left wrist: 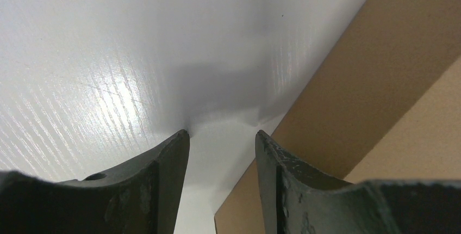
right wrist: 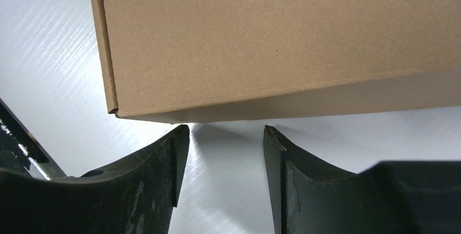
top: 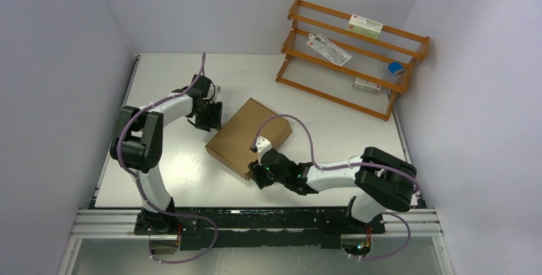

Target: Fold the paper box

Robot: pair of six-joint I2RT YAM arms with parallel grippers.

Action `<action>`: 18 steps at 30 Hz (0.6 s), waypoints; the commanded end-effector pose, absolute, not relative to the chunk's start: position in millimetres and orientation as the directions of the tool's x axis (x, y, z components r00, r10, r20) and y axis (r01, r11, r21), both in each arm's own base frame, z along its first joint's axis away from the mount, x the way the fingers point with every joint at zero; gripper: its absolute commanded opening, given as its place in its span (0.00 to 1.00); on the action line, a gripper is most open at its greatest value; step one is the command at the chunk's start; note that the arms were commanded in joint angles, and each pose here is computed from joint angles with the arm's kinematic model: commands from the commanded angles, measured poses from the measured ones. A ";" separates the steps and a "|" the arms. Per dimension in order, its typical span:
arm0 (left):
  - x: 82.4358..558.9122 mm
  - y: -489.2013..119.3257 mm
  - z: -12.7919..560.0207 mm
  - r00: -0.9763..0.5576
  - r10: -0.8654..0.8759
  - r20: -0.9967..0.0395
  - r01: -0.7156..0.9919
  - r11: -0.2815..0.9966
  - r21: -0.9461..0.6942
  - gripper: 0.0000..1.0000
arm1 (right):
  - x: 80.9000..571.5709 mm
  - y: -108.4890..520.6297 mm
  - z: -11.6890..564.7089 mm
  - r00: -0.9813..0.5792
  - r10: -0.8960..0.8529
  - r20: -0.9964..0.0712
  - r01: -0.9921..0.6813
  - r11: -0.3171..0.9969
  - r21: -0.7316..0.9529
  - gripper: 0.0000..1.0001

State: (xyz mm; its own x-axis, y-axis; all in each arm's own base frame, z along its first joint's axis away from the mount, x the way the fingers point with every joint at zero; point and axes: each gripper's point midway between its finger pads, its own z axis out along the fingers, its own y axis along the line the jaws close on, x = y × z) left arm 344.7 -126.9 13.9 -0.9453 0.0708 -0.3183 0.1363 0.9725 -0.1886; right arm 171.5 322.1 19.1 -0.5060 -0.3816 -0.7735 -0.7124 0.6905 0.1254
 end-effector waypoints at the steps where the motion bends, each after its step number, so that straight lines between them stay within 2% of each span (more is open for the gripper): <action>1: 289.7 -114.4 -15.4 -0.991 0.088 -0.102 0.104 0.981 -0.163 0.55 | 167.3 327.4 21.2 -0.495 -0.391 -0.776 -0.735 0.665 0.133 0.57; 11: 263.7 -130.4 -24.5 -0.992 0.118 -0.047 0.125 0.965 -0.231 0.54 | 185.2 360.6 35.0 -0.529 -0.212 -0.822 -0.665 0.705 0.246 0.55; 18: 237.2 -153.8 -24.1 -0.990 0.133 -0.047 0.141 0.948 -0.285 0.53 | 213.0 357.5 51.4 -0.587 0.005 -0.810 -0.459 0.821 0.338 0.57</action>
State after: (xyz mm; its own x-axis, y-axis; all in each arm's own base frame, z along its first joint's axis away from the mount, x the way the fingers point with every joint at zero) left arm 342.1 -133.0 11.9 -0.9318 0.0517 -0.3594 0.1336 0.9692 -0.2070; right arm 164.3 352.7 22.6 -0.5836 -0.2630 -0.7683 -0.6631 0.7005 0.2639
